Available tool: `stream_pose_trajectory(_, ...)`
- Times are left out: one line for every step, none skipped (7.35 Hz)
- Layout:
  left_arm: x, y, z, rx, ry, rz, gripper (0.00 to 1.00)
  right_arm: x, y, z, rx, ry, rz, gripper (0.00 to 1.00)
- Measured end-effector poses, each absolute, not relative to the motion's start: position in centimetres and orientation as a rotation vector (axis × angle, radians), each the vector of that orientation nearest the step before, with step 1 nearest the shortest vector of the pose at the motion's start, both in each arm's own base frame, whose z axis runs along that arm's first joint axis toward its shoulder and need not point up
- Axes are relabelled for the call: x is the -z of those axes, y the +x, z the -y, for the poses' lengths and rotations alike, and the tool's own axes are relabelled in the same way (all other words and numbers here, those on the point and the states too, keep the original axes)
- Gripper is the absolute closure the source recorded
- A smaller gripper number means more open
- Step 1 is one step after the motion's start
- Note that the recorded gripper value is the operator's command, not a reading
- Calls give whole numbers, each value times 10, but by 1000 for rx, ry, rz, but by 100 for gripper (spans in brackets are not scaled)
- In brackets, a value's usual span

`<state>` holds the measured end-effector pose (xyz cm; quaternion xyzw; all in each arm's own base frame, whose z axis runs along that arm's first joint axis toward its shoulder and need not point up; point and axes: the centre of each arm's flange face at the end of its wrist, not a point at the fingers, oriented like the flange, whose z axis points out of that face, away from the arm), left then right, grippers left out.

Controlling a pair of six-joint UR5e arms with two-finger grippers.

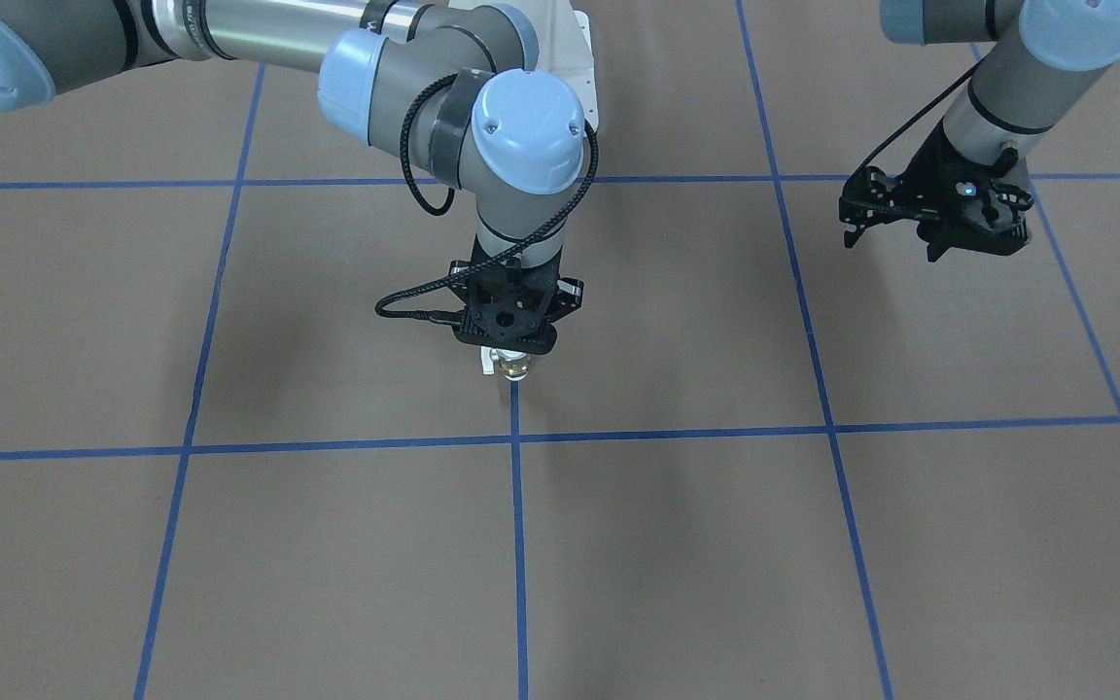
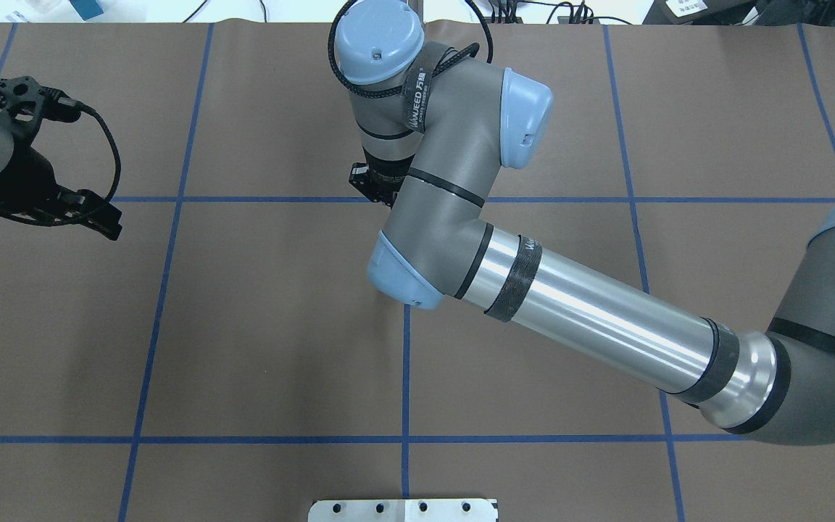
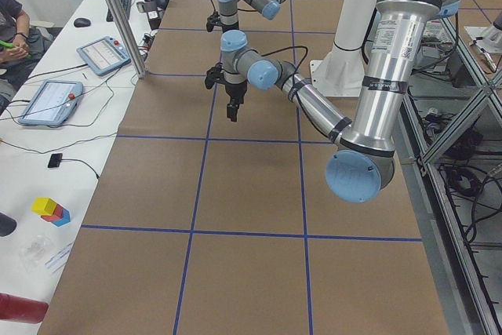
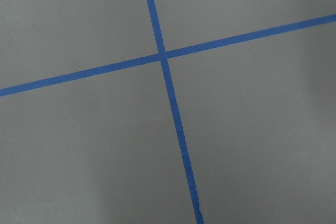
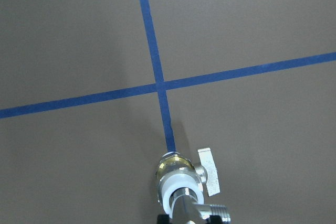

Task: Assemble PPR valve and pipe with both arms
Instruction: 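Press the chrome fitting down onto the valve top with the right gripper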

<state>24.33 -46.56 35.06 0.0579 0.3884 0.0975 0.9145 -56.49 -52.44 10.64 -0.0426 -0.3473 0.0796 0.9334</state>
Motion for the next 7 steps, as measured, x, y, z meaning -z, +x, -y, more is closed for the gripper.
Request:
stream_pose_trajectory(-350,243,465,-201,120,-800,1,-107,-566,525,-162,-85,714,100)
stream_pose_trajectory(-350,243,465,-201,120,-800,1,-108,-568,526,-161,-85,714,100)
stream_pose_trajectory(-350,243,465,-201,120,-800,1,-108,-568,526,-161,-85,714,100)
stream_pose_trajectory(-350,243,465,-200,120,-801,1,-108,-568,526,-160,-84,714,100)
stream_pose_trajectory(-350,243,465,-200,120,-801,1,-108,-569,526,-159,-84,714,100)
stream_pose_trajectory(-350,243,465,-200,120,-801,1,-109,-569,527,-159,-84,714,100)
stream_pose_trajectory(-350,243,465,-200,120,-801,1,-109,-569,527,-158,-84,713,100)
